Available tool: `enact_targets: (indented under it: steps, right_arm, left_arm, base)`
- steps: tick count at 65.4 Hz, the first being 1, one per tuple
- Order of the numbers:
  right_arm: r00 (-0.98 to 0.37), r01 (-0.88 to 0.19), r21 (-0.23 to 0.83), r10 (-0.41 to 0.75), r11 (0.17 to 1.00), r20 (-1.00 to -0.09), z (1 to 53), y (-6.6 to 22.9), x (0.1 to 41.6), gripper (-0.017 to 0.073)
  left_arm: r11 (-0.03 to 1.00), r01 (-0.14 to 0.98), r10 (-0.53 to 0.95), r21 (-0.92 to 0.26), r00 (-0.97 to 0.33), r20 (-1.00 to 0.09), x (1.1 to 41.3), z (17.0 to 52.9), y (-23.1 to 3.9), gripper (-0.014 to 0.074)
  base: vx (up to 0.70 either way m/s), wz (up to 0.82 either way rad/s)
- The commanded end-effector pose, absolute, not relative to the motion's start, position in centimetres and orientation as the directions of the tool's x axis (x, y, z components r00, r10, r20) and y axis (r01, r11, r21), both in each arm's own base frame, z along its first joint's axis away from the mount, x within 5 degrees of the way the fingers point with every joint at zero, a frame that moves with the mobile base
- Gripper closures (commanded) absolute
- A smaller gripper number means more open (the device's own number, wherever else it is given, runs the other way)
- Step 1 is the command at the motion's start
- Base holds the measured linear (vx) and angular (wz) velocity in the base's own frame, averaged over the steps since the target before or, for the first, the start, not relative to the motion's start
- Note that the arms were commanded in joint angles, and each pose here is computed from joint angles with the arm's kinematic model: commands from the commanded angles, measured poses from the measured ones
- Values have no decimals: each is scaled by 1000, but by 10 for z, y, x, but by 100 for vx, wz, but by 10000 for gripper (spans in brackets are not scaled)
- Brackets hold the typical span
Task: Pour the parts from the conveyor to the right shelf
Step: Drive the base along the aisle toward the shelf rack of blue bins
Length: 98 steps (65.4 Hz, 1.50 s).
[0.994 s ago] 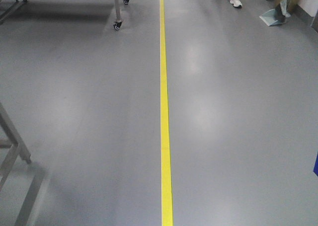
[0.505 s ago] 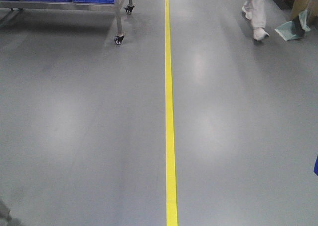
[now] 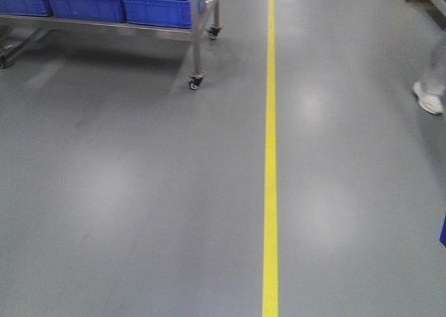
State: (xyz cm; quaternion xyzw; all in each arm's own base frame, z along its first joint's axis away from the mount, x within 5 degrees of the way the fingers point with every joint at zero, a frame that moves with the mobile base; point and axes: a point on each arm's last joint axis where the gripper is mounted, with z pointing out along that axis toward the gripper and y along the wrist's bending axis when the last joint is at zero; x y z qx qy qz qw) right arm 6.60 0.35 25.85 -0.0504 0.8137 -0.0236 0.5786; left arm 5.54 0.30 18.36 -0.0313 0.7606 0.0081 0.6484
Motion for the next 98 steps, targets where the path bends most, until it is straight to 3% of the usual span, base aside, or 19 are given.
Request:
enact_targets:
  steps: [1,51,98]
  right_arm:
    - [-248,-32,-109,-114,993,-962,272,2,69,564]
    - [-251,-34,-108,-113,994,-961,272,2,69,564]
    - [-253,-34,-110,-115,993,-961,272,2,69,564]
  left_arm:
    - [998,-47,-48,-45,-51,-998,55,198,2,600]
    - [998,-47,-48,-45,-51,-998,55,198,2,600]
    - [998,-47,-48,-45,-51,-998,55,198,2,600]
  base:
    - [75,35]
    - [73,40]
    - [71,60]
